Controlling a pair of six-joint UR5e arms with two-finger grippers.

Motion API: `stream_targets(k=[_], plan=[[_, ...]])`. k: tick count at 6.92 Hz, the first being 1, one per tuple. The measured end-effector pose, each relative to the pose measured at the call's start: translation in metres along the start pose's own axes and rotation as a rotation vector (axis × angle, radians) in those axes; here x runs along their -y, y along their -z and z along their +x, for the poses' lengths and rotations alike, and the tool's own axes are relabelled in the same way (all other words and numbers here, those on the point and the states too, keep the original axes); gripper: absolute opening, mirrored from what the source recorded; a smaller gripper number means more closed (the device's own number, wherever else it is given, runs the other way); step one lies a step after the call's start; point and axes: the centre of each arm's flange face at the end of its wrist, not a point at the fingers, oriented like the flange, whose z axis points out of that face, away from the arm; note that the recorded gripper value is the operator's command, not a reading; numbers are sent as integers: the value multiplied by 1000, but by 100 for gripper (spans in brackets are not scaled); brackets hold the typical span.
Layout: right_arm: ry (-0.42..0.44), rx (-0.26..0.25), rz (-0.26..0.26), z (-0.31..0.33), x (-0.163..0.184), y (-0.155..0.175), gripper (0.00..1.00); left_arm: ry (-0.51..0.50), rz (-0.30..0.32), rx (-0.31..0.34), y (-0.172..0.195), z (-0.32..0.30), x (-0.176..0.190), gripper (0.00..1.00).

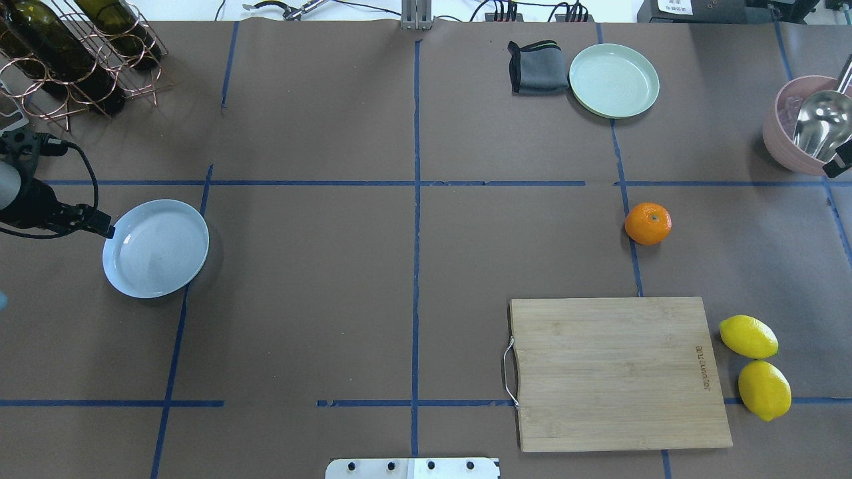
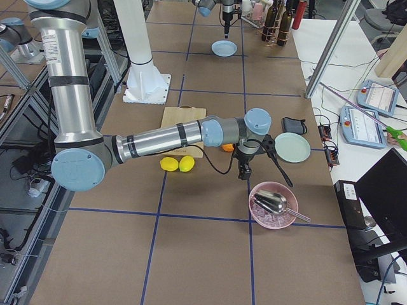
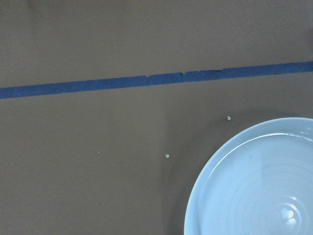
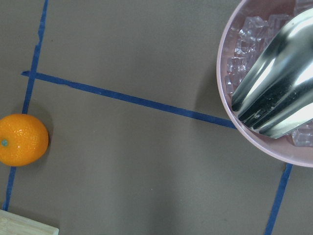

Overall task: Pick orange to plate
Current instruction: 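Reach the left gripper to the rim of the light blue plate and grip it, then slide the light blue plate with the left gripper toward the table center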

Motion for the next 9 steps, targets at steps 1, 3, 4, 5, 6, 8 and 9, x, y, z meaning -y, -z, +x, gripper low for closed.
stream_targets(k=[1,3,4,5,6,8,9], plan=[[-1,5,-1,0,-1,-1,100,-2,-12,2,-10,4,3,77],[-1,8,-1,0,-2,-1,100,-15,-36,4,-30,16,10,0],[2,9,2,-2,-2,1,100,-21,-42,1,-33,19,11,0],[7,9,6,-5,-3,3,100,-25,-43,-3,-33,21,12,0],[8,9,8,-6,-6,4,100,-25,-43,-8,-32,23,12,0],[11,12,14,-9,-8,7,100,-4,-54,-104,-5,60,12,0],[19,17,23,-15,-10,12,100,30,-53,-179,19,100,21,0]])
